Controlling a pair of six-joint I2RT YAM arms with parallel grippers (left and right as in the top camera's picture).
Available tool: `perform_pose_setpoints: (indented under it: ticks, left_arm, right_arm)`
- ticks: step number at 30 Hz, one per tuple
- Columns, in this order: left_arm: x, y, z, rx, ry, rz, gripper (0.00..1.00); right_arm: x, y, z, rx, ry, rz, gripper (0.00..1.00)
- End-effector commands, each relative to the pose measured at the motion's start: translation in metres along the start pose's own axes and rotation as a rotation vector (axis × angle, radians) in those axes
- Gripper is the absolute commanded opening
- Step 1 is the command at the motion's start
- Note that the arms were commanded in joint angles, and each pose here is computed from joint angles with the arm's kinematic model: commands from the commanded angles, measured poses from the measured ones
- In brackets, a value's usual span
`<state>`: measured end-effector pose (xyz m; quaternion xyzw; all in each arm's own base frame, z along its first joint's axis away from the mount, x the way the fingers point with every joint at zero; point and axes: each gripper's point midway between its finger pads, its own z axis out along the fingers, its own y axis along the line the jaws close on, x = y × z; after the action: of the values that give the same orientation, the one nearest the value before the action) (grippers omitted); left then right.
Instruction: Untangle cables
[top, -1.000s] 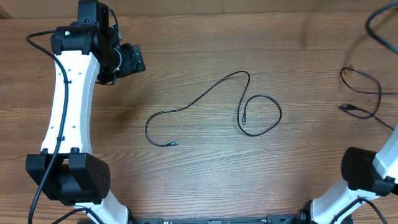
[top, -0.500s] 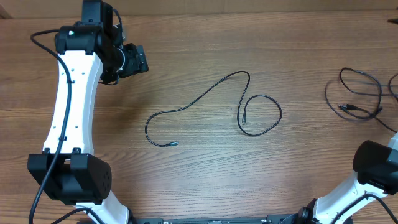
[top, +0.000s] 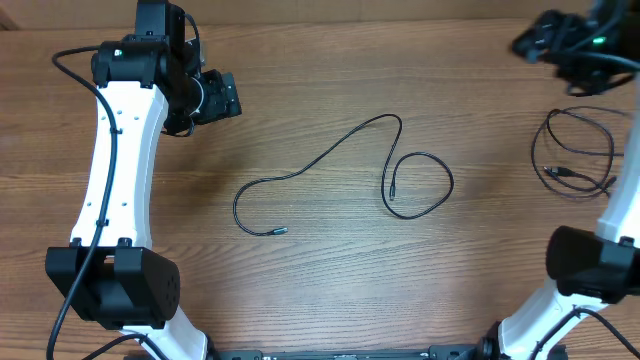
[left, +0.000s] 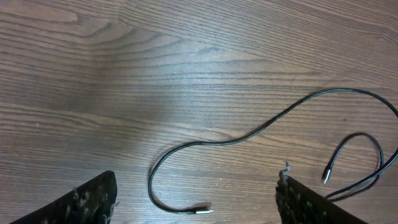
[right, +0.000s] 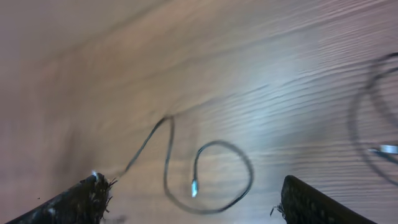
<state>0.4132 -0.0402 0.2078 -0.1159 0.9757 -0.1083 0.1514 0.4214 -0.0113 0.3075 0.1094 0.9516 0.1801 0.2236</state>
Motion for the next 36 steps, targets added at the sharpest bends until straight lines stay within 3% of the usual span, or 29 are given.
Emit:
perform_pose_setpoints:
  ticks: [1,11,15,18,21,23,25,31,36]
  left_arm:
    - [-0.005,-0.005,-0.021,0.005,-0.06,0.024,0.82]
    - [-0.005,-0.005,-0.021,0.005,-0.06,0.024,0.83]
    - [-0.004,-0.005,-0.021,0.004,-0.056,0.032,0.85]
    - [0.001,-0.002,-0.021,-0.016,-0.037,0.133,0.85]
    - [0.01,0.029,-0.02,-0.182,0.002,0.174,0.87]
    - [0.018,0.055,-0.021,-0.321,0.032,0.16,0.88]
    - [0.025,0.07,-0.022,-0.401,0.06,0.136,0.89]
    - [0.038,0.068,-0.019,-0.379,0.107,0.096,0.9]
    - [0.039,0.065,-0.018,-0.358,0.111,0.094,0.9]
  right_arm:
    - [0.023,0.014,0.035,-0.013,0.114,-0.073,0.87]
    - [0.115,0.038,0.165,-0.034,0.376,-0.158,0.83]
    - [0.137,0.039,0.201,-0.024,0.379,-0.14,0.69]
    - [0.148,0.033,0.227,0.014,0.346,-0.084,0.66]
    - [0.151,0.026,0.245,0.04,0.297,-0.04,0.58]
    - [0.147,0.027,0.252,0.03,0.265,-0.022,0.41]
    - [0.139,0.03,0.254,0.015,0.233,-0.03,0.07]
    - [0.093,0.025,0.229,0.072,0.124,-0.042,0.04]
    - [0.005,-0.004,0.141,0.212,-0.095,0.026,0.04]
